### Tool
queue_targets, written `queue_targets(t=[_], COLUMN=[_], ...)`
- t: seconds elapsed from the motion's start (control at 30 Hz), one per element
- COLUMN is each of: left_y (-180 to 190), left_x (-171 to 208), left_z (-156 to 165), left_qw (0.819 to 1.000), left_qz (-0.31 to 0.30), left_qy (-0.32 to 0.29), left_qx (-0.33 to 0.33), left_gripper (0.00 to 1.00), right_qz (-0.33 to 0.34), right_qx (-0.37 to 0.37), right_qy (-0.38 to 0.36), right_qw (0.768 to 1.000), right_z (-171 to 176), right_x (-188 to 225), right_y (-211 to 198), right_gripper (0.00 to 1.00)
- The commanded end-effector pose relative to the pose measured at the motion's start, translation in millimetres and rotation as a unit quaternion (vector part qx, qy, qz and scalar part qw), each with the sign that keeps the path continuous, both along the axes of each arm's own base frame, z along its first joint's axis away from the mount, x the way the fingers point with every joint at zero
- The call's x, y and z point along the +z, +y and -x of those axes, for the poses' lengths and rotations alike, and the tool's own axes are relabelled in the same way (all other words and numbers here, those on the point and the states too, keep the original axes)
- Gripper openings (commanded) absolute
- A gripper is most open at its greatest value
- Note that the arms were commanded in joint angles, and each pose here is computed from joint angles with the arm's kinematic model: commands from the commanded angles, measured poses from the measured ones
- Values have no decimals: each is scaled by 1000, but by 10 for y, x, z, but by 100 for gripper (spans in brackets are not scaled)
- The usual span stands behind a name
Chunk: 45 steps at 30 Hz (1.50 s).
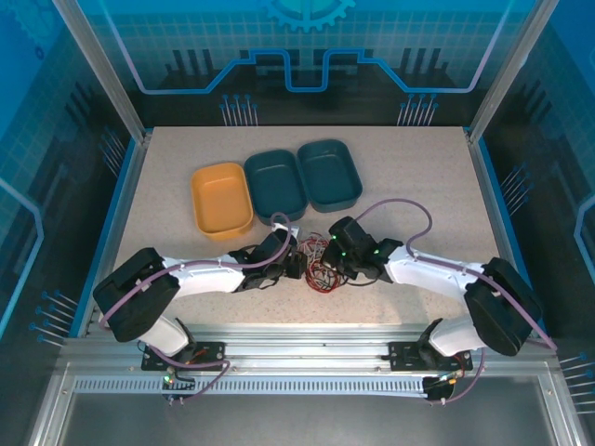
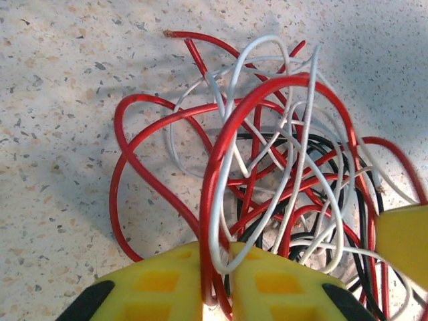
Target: Untangle the cables
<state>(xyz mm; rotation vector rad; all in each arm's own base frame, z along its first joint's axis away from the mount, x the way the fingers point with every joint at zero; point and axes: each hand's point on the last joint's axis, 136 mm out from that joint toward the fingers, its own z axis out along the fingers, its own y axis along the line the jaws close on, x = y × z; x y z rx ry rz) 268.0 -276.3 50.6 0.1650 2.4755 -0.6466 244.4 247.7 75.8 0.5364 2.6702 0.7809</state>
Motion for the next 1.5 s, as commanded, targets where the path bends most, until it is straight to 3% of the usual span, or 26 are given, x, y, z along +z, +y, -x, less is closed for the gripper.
queue_targets(t=[0.0, 0.43, 0.77, 1.1, 1.47], left_y=[64, 243, 278, 307, 336], left_x=[-79, -134, -149, -167, -166], left_z=[16, -3, -7, -25, -30], left_qw=[1000, 998, 997, 996, 995], left_qz=[-11, -44, -47, -59, -60], left_qy=[9, 13, 14, 16, 16], left_qx=[12, 50, 58, 65, 74], left_gripper=[12, 2, 1, 0, 0], right_qz=[-1, 117, 101, 166, 194], right_qx=[1, 34, 12, 6, -4], right_qy=[-15, -62, -117, -149, -188], right_qw=[1000, 991, 988, 975, 963], right_z=[16, 83, 7, -1, -43], right_x=[184, 603, 1057, 1479, 1917], right_y=[-72, -605, -949, -1319, -1550], right_gripper=[1, 1, 0, 0, 0])
